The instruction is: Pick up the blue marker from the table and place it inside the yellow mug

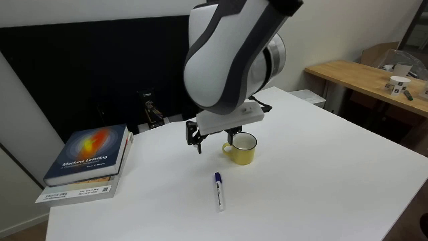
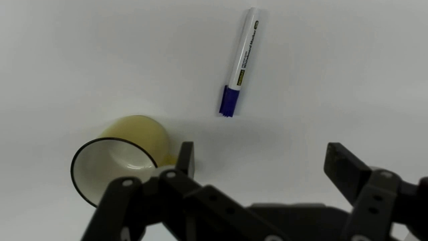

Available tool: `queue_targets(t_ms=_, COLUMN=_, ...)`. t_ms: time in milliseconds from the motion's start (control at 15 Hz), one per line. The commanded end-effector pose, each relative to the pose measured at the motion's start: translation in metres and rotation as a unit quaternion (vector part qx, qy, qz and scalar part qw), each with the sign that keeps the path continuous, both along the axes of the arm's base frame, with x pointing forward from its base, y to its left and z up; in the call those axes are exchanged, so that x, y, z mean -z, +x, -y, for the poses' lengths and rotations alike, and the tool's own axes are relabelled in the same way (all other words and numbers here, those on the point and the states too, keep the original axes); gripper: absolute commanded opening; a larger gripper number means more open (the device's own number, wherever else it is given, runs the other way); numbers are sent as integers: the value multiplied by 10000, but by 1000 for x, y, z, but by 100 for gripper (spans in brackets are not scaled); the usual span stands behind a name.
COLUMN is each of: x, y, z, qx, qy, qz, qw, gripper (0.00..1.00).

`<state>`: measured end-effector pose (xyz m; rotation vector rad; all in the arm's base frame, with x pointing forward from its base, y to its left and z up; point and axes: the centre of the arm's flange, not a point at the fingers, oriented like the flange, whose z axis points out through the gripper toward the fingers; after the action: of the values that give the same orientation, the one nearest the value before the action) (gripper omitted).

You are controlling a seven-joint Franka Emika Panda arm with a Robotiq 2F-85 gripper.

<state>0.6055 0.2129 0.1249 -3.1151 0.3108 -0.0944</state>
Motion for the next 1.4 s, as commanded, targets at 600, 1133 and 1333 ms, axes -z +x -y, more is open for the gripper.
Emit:
queue_targets(t_ms=600, x=54, y=-37, z=-40, qx=469, qy=-83, qz=137, qw=9988, gripper=100)
queue_targets(t_ms=1133, x=59, y=-38, z=-40, qx=308, qy=-153, qz=-54, qw=9994, gripper=100)
queue_targets(t_ms=1333, x=59, y=-38, z=-40, qx=308, qy=-152, qz=-55, qw=9994, gripper=100)
